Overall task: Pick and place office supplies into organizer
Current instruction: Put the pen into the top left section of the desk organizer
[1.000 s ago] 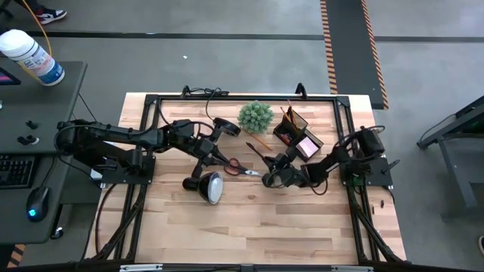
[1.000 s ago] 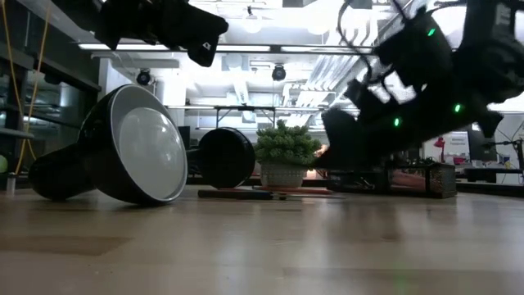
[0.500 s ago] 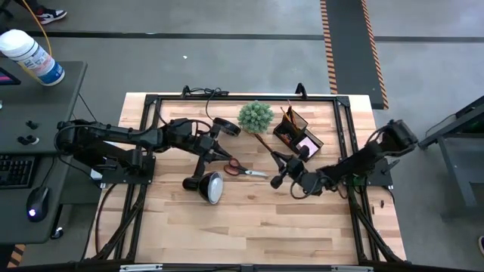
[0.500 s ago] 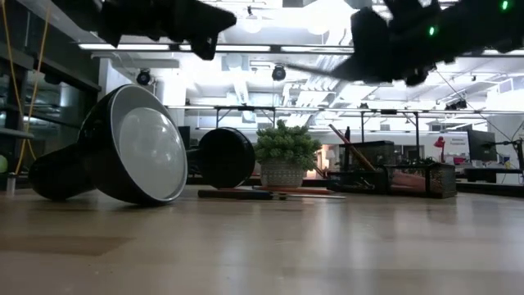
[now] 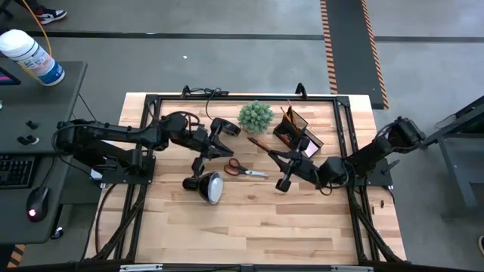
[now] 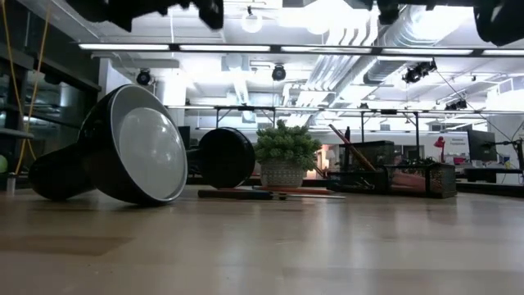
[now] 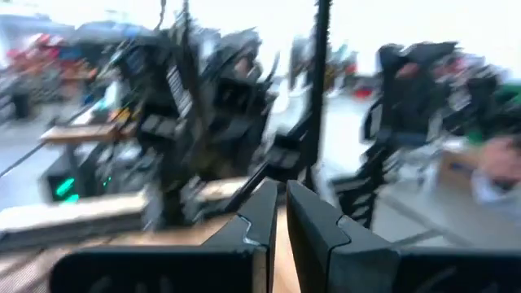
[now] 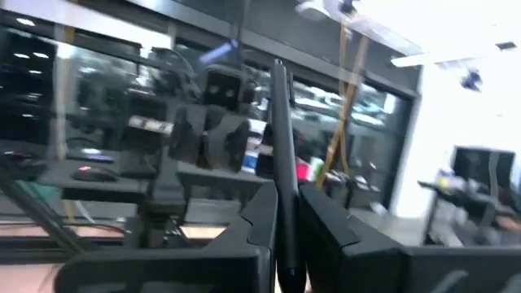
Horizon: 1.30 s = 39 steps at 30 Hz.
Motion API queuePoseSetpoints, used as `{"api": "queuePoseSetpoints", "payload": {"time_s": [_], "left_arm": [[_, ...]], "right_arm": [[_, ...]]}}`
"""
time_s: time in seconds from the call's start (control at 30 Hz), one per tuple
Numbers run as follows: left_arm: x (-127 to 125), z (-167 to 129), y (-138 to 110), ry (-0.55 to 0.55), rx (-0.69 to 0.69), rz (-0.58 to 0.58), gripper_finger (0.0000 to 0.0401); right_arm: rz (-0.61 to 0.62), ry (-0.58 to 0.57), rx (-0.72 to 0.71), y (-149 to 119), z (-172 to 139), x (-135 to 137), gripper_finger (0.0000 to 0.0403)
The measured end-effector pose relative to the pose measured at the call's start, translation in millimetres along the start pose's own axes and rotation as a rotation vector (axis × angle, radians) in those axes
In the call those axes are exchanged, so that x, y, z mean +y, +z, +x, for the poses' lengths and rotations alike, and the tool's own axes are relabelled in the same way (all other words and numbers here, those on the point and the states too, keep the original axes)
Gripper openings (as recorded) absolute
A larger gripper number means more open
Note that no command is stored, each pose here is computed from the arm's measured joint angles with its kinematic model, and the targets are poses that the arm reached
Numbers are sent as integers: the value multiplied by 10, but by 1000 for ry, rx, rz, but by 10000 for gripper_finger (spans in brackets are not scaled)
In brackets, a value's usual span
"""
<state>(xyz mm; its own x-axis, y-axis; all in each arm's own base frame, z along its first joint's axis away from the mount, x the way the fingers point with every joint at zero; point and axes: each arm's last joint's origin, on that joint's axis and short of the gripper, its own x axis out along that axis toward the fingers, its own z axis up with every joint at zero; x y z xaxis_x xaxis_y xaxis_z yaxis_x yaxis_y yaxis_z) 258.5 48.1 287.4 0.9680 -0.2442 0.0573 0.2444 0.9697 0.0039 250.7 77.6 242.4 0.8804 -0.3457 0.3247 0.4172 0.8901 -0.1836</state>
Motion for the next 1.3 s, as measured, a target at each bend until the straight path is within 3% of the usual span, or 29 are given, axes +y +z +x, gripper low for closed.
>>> {"api": "queuePoseSetpoints", "payload": {"time_s": [0.13,0.43,0.83,1.1,1.3], "left_arm": [[-16,4,134,-51,-95,-4,19],[-2,6,203,-10,-172,40,19],[-11,4,217,-32,-184,70,19],[-35,0,226,-110,-190,117,19],[-36,-2,244,-97,-209,147,19]], "right_arm": [[-6,84,-61,-13,59,-44,26],[-45,263,-197,193,390,-63,26],[-235,276,-22,355,928,102,26],[-253,272,-33,407,985,120,26],[-252,271,-37,410,986,119,26]]}}
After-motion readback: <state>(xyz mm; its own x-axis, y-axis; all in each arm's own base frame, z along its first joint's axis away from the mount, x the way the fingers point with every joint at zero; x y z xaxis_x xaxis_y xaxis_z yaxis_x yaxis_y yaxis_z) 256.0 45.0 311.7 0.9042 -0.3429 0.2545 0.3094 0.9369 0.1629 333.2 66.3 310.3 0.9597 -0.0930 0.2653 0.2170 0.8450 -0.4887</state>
